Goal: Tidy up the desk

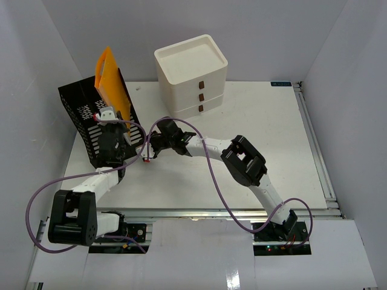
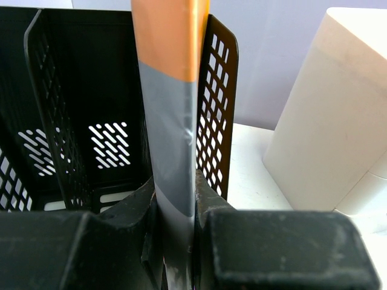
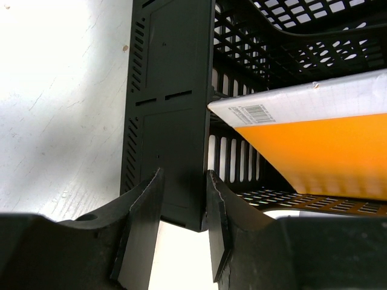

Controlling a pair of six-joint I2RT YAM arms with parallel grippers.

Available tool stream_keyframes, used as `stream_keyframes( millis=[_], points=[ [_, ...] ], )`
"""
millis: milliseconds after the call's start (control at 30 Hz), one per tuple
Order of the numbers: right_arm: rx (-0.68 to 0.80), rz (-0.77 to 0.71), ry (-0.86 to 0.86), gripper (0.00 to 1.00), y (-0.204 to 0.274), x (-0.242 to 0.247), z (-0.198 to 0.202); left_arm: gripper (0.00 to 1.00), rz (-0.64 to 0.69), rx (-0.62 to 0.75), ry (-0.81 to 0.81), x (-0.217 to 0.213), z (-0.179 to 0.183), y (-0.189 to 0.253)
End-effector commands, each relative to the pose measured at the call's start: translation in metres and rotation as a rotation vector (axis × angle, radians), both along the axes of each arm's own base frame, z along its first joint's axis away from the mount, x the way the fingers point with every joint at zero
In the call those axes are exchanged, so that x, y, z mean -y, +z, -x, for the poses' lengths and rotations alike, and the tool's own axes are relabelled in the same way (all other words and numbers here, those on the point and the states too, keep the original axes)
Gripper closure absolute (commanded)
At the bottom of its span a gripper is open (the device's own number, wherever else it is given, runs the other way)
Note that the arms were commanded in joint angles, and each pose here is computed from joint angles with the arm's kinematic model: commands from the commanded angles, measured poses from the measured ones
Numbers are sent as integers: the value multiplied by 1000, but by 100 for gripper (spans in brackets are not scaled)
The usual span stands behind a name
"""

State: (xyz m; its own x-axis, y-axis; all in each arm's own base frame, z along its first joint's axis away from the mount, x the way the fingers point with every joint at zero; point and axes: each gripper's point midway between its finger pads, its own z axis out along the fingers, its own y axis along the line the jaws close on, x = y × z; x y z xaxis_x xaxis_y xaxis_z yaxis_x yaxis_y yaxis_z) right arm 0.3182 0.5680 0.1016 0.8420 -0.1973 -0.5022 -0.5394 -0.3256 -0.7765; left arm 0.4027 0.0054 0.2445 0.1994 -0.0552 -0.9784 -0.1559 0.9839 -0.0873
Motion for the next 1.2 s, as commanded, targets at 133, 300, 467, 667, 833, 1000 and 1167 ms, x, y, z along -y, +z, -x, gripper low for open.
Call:
stream_keyframes(
  millis=[133,300,467,667,833,1000,1167],
  points=[
    [-140,65,52,61,-7,5,34,100,35,-87,-48,8,2,-27],
    [-146,65,51,62,-7,6,35,100,-27,-112,11,-3,0,-35],
    [-156,70,52,62,-9,8,38,100,-81,-128,67,-13,-11,-32],
    [-170,76,51,63,-11,10,41,100,-76,-172,93,-17,-15,-47],
    [-180,77,49,63,-12,11,41,100,-21,-192,77,-13,-10,-61],
    [-189,66,42,54,-7,10,42,98,10,-227,43,-7,-8,-66],
    [-205,52,22,37,1,9,41,42,71,-260,-6,3,1,-69]
  ],
)
